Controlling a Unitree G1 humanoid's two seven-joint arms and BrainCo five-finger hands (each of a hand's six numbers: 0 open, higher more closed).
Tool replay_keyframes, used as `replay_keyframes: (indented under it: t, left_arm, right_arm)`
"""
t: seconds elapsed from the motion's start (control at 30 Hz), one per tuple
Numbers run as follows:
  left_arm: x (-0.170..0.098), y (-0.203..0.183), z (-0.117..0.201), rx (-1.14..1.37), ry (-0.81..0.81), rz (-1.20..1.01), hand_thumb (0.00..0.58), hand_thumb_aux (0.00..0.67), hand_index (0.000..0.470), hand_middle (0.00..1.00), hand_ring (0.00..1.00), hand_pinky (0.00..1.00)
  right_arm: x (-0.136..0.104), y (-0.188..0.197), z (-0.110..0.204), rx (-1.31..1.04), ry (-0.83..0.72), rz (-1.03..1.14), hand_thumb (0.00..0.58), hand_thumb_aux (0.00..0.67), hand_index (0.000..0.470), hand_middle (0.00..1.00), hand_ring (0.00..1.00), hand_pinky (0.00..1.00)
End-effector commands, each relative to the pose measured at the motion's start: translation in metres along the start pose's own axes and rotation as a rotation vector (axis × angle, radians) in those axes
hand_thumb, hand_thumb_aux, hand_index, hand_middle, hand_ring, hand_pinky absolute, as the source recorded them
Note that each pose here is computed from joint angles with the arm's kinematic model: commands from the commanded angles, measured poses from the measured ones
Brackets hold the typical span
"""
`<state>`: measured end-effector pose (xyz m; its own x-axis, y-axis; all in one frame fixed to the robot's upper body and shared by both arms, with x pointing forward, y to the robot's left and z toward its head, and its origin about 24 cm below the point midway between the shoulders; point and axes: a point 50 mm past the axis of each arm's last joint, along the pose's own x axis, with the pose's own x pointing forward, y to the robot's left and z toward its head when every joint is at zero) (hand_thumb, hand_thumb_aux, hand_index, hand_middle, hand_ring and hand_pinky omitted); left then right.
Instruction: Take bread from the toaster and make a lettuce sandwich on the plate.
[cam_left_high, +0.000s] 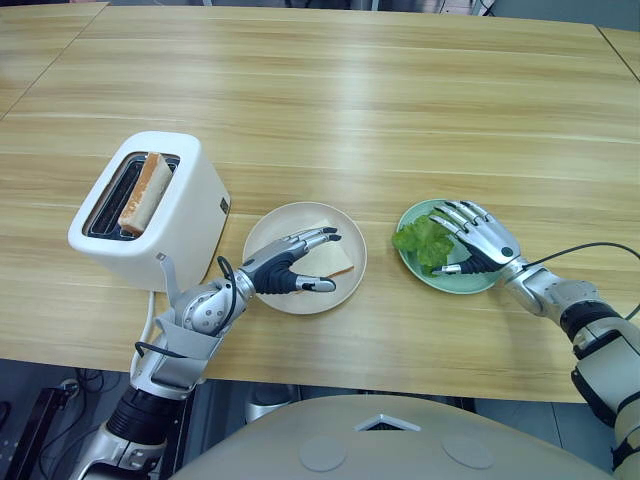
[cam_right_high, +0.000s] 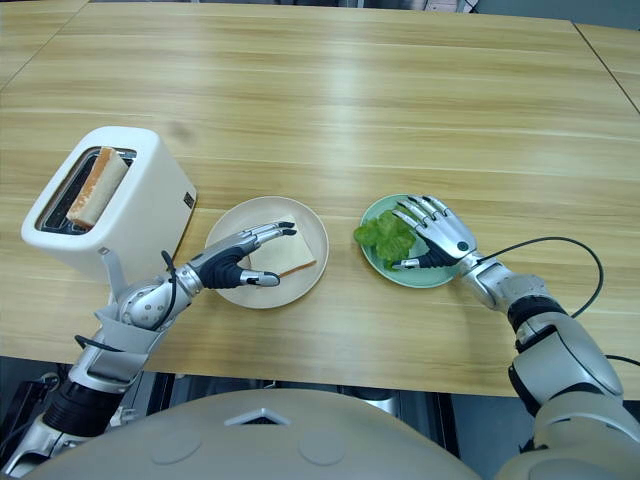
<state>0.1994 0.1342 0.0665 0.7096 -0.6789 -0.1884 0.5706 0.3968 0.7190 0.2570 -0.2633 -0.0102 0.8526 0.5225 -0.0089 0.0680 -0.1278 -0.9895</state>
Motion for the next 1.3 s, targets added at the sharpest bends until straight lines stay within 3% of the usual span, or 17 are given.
replay_keyframes:
  t: [0.03,0.27,0.3,0.33,0.37,0.4,1.07,1.3]
  left_arm:
    - [0.003,-0.006,-0.003,-0.008,0.01,-0.029,0.0,0.0,0.0,0.0,0.0,0.0]
    - [0.004,-0.008,-0.002,-0.009,0.01,-0.033,0.0,0.0,0.0,0.0,0.0,0.0]
    - [0.004,-0.008,-0.002,-0.009,0.01,-0.033,0.0,0.0,0.0,0.0,0.0,0.0]
    - [0.004,-0.008,-0.002,-0.009,0.009,-0.033,0.0,0.0,0.0,0.0,0.0,0.0]
    - [0.004,-0.008,-0.002,-0.009,0.009,-0.033,0.0,0.0,0.0,0.0,0.0,0.0]
    - [0.004,-0.008,-0.002,-0.009,0.009,-0.033,0.0,0.0,0.0,0.0,0.0,0.0]
    - [0.002,-0.006,-0.004,-0.002,0.019,-0.02,0.0,0.0,0.0,0.0,0.0,0.0]
    - [0.0,-0.002,-0.008,-0.006,0.028,-0.006,0.0,0.0,0.0,0.0,0.0,0.0]
  right_arm:
    - [0.004,0.005,0.008,0.024,-0.02,0.006,0.0,0.0,0.0,0.0,0.0,0.0]
    - [0.006,0.011,0.019,0.051,-0.045,0.011,0.0,0.0,0.0,0.0,0.0,0.0]
    - [0.006,0.011,0.02,0.052,-0.044,0.008,0.16,0.1,0.069,0.0,0.0,0.0]
    - [0.006,0.011,0.02,0.054,-0.046,0.01,0.466,0.373,0.256,0.0,0.0,0.0]
    - [0.006,0.011,0.02,0.055,-0.047,0.01,0.466,0.373,0.256,0.0,0.0,0.0]
    - [0.007,0.01,0.02,0.055,-0.049,0.011,0.58,0.67,0.46,0.0,0.0,0.0]
    - [0.015,-0.006,0.014,0.048,-0.051,-0.11,0.58,0.67,0.46,0.0,0.0,0.0]
    - [0.041,-0.05,0.032,0.073,-0.159,-0.344,0.58,0.67,0.46,0.0,0.0,0.0]
